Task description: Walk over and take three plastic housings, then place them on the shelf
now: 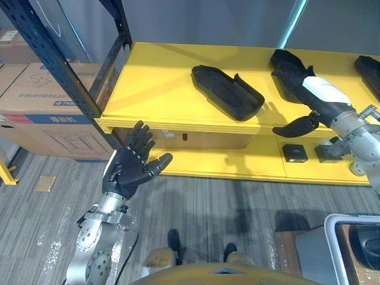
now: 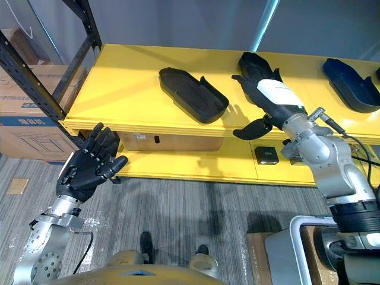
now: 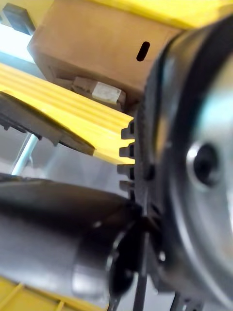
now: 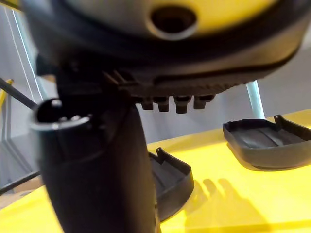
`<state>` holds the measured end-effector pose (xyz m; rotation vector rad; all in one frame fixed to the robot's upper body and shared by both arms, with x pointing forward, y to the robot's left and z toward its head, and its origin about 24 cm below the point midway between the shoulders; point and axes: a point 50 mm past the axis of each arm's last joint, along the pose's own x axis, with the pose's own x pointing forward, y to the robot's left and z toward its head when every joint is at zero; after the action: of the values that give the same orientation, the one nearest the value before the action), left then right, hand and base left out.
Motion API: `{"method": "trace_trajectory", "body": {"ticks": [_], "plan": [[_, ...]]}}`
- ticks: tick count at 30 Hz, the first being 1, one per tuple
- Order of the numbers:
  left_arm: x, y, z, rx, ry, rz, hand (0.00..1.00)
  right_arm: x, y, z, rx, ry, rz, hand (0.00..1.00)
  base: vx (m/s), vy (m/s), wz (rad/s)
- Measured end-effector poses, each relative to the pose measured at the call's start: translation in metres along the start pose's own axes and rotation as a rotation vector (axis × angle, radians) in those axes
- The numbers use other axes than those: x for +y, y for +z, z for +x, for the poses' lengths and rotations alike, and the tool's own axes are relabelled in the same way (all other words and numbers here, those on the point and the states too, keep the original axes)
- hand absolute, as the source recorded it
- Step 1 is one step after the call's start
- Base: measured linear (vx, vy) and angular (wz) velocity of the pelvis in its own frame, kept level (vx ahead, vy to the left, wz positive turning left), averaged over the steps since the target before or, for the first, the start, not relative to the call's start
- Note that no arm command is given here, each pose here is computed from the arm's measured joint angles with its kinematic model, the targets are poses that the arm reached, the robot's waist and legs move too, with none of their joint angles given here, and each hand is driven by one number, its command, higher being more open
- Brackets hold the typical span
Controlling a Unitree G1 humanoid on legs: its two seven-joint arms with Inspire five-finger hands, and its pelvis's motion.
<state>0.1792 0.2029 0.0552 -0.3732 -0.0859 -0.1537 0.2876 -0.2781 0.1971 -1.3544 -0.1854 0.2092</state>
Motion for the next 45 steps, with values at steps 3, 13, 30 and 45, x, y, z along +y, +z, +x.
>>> {"method": "trace_trajectory", "body": {"ticks": [3,13,30,45], "plan": [[0.0,0.0,0.0,0.0,-0.001,0.0,1.0,0.006,-0.003,0.001,0.008,0.043,0.018,1.0,0.0,0.0,0.0],[-0.003,-0.001,0.001,0.0,-0.011,-0.003,1.0,0.02,-0.005,0.015,-0.003,0.146,0.026,1.0,-0.01,0.006,0.03],[-0.005,0.007,0.01,-0.06,-0.029,-0.017,1.0,-0.001,0.01,0.043,-0.087,0.115,-0.06,0.0,0.01,0.005,0.07],[-0.006,0.012,0.014,-0.097,-0.042,-0.01,1.0,-0.017,0.011,0.06,-0.082,0.057,-0.098,0.0,0.01,0.002,0.04]]}}
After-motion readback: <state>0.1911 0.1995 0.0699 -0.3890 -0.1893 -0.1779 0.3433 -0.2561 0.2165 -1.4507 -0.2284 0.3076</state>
